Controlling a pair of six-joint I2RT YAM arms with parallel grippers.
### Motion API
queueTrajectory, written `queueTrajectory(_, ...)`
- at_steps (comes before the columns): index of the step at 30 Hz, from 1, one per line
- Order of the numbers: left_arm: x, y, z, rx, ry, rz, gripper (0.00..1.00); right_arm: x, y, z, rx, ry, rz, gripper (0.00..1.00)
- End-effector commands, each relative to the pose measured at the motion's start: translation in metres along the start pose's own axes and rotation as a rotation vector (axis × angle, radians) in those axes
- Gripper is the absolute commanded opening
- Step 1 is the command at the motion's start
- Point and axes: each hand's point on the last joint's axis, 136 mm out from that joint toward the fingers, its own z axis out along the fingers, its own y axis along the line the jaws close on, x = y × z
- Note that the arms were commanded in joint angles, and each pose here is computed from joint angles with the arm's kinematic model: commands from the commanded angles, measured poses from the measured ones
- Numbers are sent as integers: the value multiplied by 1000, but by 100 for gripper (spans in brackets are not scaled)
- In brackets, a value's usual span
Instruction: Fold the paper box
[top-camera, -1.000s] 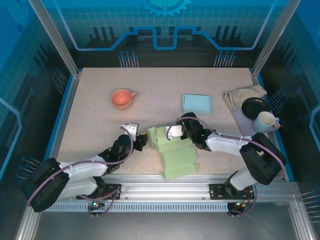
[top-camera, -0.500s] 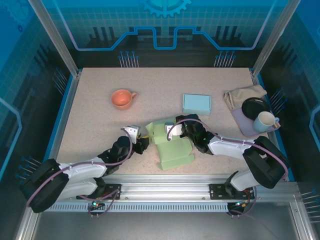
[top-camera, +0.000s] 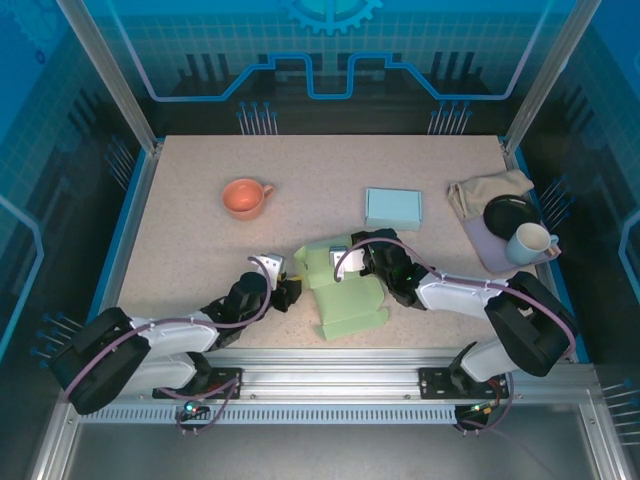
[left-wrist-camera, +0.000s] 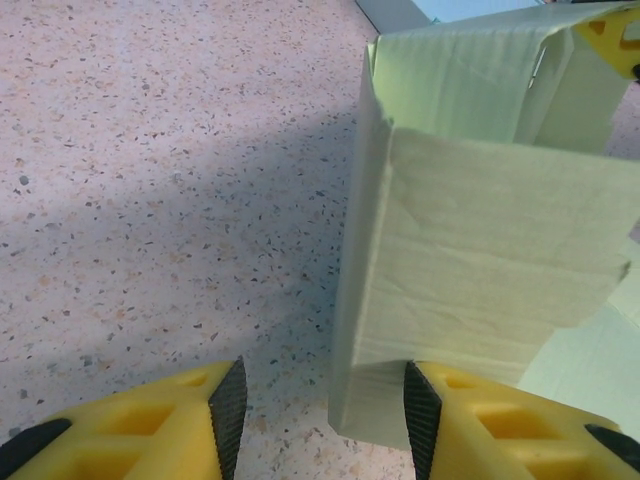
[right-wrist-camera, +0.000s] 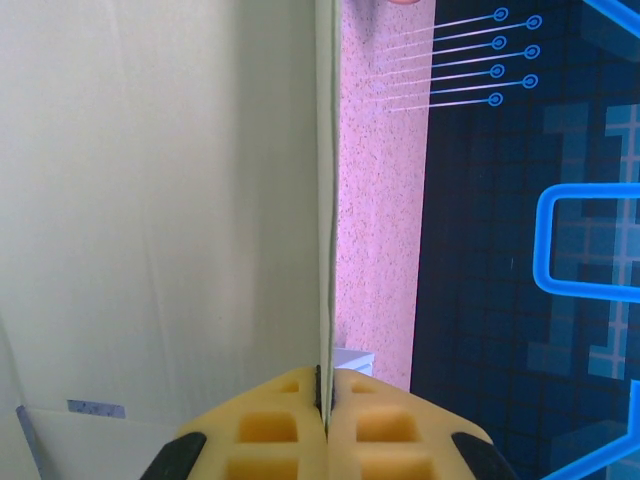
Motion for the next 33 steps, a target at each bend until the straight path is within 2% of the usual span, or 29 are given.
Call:
queueTrajectory(1,-20,-11,2,40,-41,-20,49,-5,0,0,13,-29,8,0)
queueTrajectory(24,-27,-24,9,55,-8,-74,50,-9,8,2,-1,-28,-24,0)
queueTrajectory(29,-20,-15,16,-26,49,-111,51,-9,11,3,-7,-21,-36,0)
queueTrajectory(33,-17,-18,19,-42,35,-125,51,-8,12,3,-10,-13,-41,0)
